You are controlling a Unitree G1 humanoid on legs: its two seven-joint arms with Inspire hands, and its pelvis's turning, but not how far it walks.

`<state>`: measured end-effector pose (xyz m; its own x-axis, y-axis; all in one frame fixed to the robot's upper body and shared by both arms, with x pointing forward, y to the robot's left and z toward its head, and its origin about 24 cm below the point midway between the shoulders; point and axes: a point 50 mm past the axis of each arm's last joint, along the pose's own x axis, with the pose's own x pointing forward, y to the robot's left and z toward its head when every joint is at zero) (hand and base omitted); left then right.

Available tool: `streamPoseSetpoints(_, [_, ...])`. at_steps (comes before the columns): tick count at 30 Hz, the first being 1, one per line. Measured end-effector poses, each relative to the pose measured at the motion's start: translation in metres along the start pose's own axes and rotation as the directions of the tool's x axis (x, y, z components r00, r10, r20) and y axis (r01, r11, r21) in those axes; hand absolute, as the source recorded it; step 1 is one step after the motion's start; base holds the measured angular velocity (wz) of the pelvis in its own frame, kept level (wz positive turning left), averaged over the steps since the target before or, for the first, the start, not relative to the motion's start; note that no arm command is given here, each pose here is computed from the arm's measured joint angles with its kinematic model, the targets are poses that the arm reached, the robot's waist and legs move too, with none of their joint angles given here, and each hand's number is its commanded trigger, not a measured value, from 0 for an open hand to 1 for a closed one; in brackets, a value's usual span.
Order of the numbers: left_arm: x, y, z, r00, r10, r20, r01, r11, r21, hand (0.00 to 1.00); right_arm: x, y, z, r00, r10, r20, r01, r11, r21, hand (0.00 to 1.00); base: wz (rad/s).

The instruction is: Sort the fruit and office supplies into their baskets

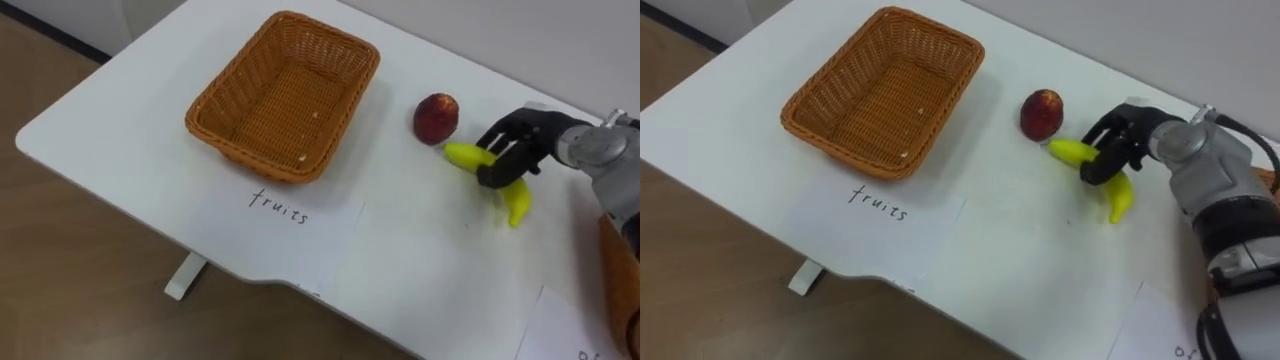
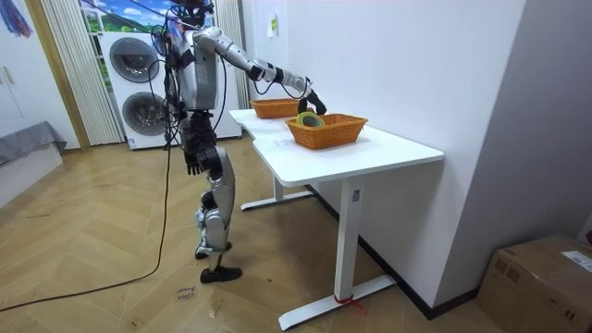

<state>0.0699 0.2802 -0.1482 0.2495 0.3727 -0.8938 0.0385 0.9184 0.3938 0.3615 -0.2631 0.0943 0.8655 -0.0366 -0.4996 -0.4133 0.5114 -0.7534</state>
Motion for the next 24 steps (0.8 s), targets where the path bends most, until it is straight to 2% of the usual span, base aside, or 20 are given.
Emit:
streamPoseSetpoints(8, [-0.002, 0.006, -0.014, 0.999, 0.032, -0.032, -0.034, 0.998, -0.057, 0.00, -0.011, -0.013, 0.037, 0.985, -0.070, 0.156, 0.078, 0.996, -0.052, 1.00, 0.00])
streamPoseSetpoints(13, [-0.005, 0.005, -0.019, 0.999, 0.042, -0.011, -0.042, 0.996, -0.080, 0.00, -0.030, -0.026, 0.067, 0.945, -0.129, 0.300, 0.152, 0.987, -0.056, 1.00, -0.01])
streamPoseSetpoints(24, [-0.007, -0.001, -0.027, 0.999, 0.032, -0.023, -0.034, 0.996, -0.088, 0.00, -0.039, -0.030, 0.081, 0.922, -0.146, 0.359, 0.191, 0.977, -0.091, 1.00, 0.00])
